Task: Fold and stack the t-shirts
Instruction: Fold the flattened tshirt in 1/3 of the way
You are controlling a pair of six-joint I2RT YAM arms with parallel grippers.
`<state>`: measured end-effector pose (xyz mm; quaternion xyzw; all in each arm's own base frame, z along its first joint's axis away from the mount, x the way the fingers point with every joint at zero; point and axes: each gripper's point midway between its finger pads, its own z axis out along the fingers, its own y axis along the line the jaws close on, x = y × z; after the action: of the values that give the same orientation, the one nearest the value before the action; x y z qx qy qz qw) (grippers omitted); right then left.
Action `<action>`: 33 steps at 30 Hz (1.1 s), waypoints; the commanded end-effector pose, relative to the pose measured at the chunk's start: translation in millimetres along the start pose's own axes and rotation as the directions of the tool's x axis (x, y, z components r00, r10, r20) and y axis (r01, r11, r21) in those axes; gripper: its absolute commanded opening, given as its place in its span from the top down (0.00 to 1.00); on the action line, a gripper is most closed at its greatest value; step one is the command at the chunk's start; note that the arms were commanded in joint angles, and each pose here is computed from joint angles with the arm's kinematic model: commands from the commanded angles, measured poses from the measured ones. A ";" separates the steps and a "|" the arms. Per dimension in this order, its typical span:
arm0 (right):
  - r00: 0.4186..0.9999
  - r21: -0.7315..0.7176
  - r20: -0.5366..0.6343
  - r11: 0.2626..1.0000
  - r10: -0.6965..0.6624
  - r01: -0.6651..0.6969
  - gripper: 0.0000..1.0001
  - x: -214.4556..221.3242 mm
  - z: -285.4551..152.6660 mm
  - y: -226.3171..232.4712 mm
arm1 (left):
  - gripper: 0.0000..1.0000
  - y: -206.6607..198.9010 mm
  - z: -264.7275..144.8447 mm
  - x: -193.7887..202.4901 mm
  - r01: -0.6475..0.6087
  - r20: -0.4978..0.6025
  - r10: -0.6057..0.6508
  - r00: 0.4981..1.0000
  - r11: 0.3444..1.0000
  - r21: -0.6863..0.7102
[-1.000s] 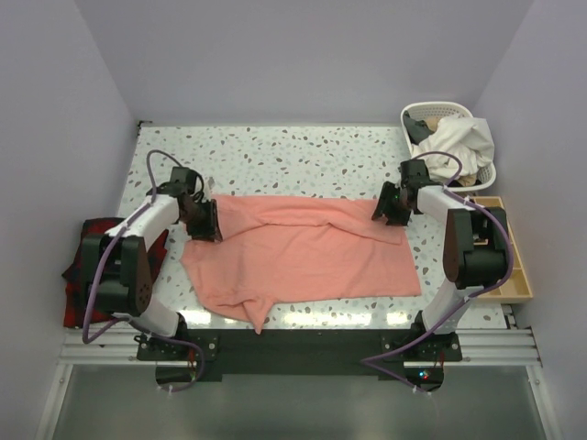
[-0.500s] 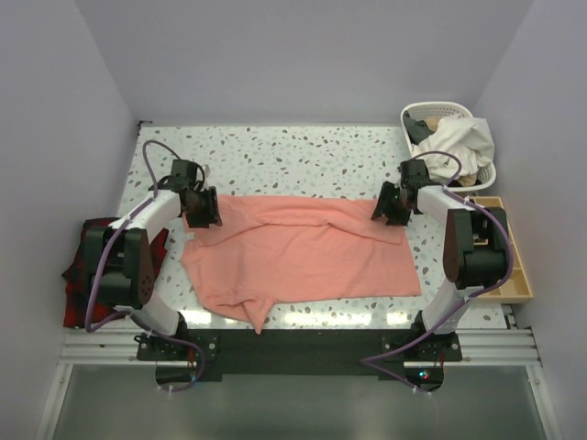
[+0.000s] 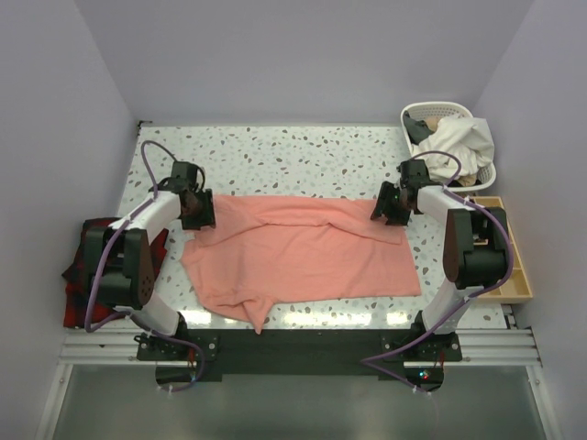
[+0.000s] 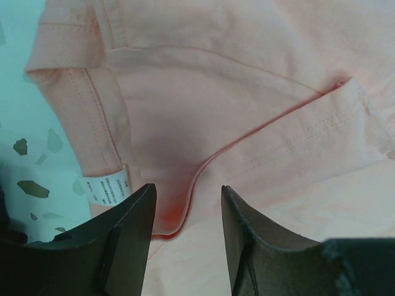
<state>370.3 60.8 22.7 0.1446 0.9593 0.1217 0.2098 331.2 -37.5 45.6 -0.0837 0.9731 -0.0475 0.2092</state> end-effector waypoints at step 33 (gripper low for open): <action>0.995 0.017 -0.096 1.000 -0.010 0.011 0.43 32.3 5.5 -4.7 | 1.00 -14.3 -65.0 24.3 -0.092 -0.029 0.096 0.995 0.989 0.118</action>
<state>370.0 61.6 22.7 0.1428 0.9595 0.1224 0.2097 292.1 -47.6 76.4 -0.0212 0.9765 -0.0830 0.1977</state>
